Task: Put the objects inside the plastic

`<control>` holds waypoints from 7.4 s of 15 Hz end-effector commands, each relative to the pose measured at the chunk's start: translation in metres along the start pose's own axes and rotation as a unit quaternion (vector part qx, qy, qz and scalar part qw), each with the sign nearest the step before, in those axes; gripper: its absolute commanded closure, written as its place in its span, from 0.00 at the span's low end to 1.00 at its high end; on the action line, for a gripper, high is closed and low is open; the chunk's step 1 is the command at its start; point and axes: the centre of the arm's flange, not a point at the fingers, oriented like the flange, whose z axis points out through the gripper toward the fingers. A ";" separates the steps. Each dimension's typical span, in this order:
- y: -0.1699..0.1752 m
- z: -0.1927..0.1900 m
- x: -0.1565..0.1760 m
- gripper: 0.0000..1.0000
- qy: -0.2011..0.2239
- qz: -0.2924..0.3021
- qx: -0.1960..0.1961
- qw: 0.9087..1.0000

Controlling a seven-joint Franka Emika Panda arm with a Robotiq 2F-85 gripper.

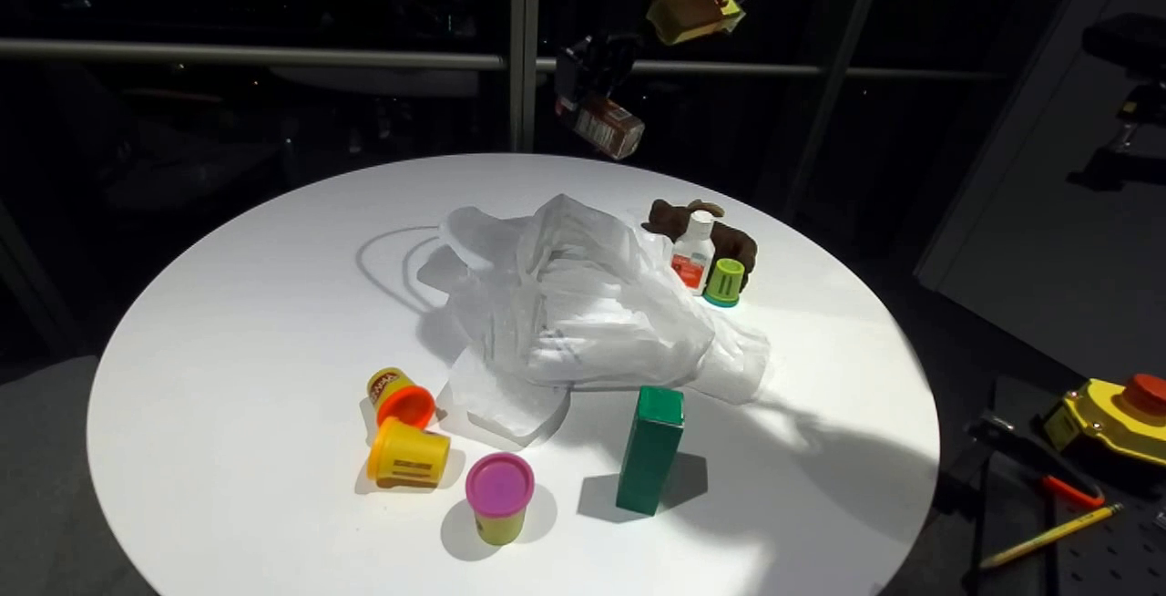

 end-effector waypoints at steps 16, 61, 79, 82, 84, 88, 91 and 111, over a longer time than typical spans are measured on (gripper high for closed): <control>-0.084 0.076 -0.126 0.76 0.054 -0.007 0.074 0.996; 0.069 0.049 -0.133 0.00 -0.200 0.010 0.016 0.980; 0.069 0.082 -0.131 0.80 -0.173 -0.032 0.005 0.984; 0.069 0.080 -0.130 0.87 -0.183 -0.027 -0.002 0.983; 0.072 0.069 -0.126 0.88 -0.194 -0.006 -0.004 0.981; 0.074 0.017 -0.107 0.88 -0.199 0.045 -0.023 0.979; 0.061 -0.024 -0.094 0.88 -0.189 0.055 -0.033 0.980; -0.061 0.067 -0.035 0.88 -0.169 -0.025 0.009 0.985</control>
